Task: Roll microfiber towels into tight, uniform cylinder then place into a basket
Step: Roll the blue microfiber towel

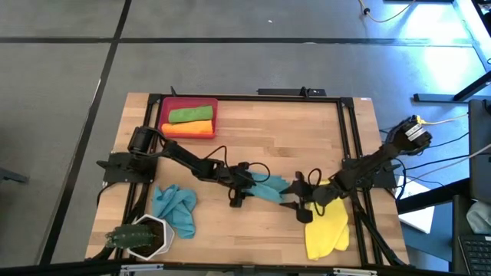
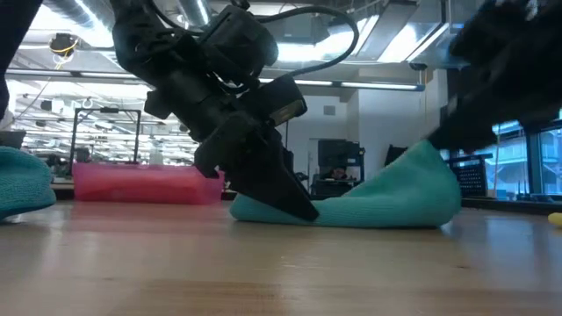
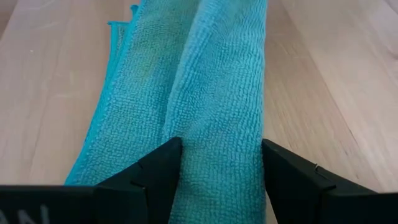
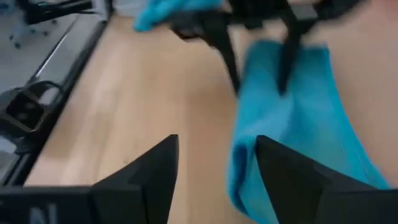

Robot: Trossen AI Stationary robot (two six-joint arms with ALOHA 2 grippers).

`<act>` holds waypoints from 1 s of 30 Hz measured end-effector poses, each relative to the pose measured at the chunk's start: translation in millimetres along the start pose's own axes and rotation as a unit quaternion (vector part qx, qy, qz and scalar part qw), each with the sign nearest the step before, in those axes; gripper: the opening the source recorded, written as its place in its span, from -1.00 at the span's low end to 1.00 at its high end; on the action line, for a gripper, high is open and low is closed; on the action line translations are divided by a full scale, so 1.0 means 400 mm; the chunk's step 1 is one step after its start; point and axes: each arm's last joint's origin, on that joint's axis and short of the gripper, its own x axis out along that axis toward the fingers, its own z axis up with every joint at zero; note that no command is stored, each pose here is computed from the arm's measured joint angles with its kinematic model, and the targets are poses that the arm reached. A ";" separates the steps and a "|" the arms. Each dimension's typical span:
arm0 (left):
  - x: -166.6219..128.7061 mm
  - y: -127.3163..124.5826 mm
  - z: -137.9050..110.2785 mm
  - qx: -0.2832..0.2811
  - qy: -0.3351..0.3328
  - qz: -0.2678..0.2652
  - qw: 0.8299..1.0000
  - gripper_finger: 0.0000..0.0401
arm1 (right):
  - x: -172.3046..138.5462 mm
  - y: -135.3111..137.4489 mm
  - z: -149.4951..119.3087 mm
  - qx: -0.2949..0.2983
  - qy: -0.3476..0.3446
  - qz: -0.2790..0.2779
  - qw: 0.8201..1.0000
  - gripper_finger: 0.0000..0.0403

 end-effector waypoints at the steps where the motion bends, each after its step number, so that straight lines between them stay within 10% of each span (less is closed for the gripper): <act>1: 0.000 0.000 -0.001 0.000 0.000 0.000 1.000 0.04 | -0.002 0.011 0.008 -0.022 -0.009 0.001 1.000 0.07; 12: 0.001 0.000 -0.002 -0.004 0.001 0.000 1.000 0.04 | 0.071 0.102 0.025 -0.186 0.076 -0.072 0.977 0.08; 30: 0.001 0.000 -0.003 -0.005 0.002 0.000 1.000 0.04 | 0.210 0.134 -0.013 -0.352 0.254 -0.276 0.858 0.08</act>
